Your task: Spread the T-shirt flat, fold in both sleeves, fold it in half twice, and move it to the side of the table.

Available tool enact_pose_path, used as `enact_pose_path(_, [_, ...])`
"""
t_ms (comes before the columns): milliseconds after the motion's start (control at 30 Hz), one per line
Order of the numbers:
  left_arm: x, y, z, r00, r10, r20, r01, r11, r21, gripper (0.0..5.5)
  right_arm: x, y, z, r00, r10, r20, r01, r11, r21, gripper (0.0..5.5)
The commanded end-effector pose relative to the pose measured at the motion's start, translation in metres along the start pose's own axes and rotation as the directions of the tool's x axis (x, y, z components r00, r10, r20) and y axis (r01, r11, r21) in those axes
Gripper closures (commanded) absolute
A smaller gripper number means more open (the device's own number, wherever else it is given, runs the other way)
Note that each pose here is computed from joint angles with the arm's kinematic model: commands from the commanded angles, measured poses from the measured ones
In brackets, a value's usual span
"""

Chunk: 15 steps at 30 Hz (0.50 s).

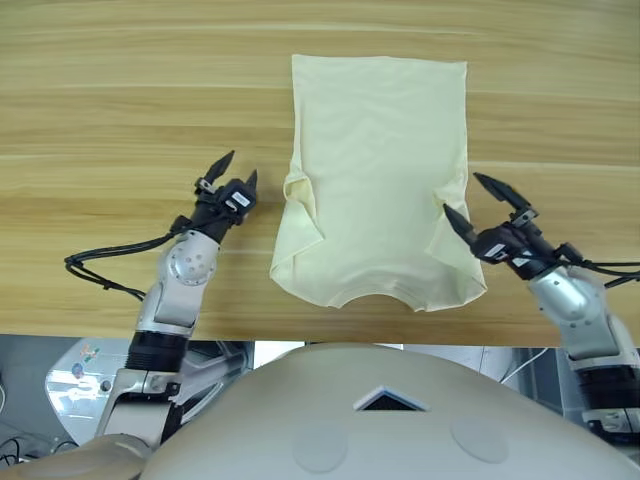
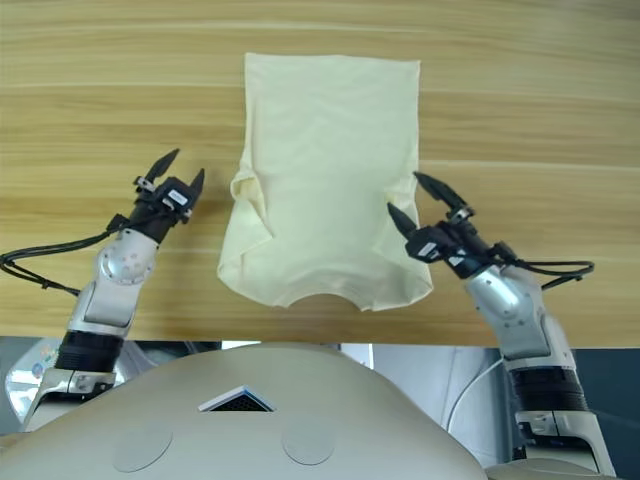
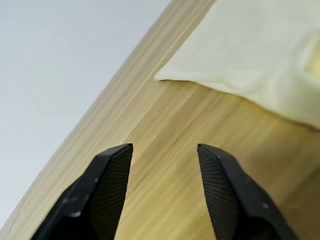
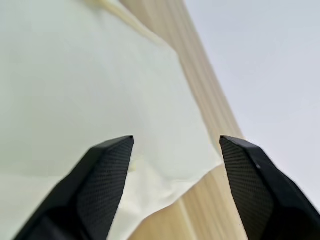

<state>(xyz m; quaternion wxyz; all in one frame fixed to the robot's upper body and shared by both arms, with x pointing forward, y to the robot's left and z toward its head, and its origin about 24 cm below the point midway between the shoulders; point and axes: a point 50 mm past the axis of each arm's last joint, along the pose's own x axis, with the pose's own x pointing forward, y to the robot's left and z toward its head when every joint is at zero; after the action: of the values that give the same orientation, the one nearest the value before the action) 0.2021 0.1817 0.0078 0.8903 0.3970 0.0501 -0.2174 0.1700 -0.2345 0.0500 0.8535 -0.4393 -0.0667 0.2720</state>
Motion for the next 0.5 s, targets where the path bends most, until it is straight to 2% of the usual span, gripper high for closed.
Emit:
enact_pose_path(33, [0.001,-0.012,0.011,0.993,-0.098,0.061,0.097,0.995,0.026,3.08,0.004,-0.027,0.004,0.981,-0.191,0.018,0.19,0.98,0.052,2.32])
enact_pose_path(167, [0.006,-0.013,0.013,0.991,-0.115,0.073,0.113,0.993,0.031,3.08,0.004,-0.035,0.003,0.967,-0.255,0.006,0.254,0.965,0.057,2.32])
enact_pose_path(500, [0.024,-0.012,0.025,0.981,-0.148,0.128,0.141,0.988,0.064,3.08,0.006,-0.032,0.002,0.961,-0.278,-0.003,0.278,0.958,0.066,2.32])
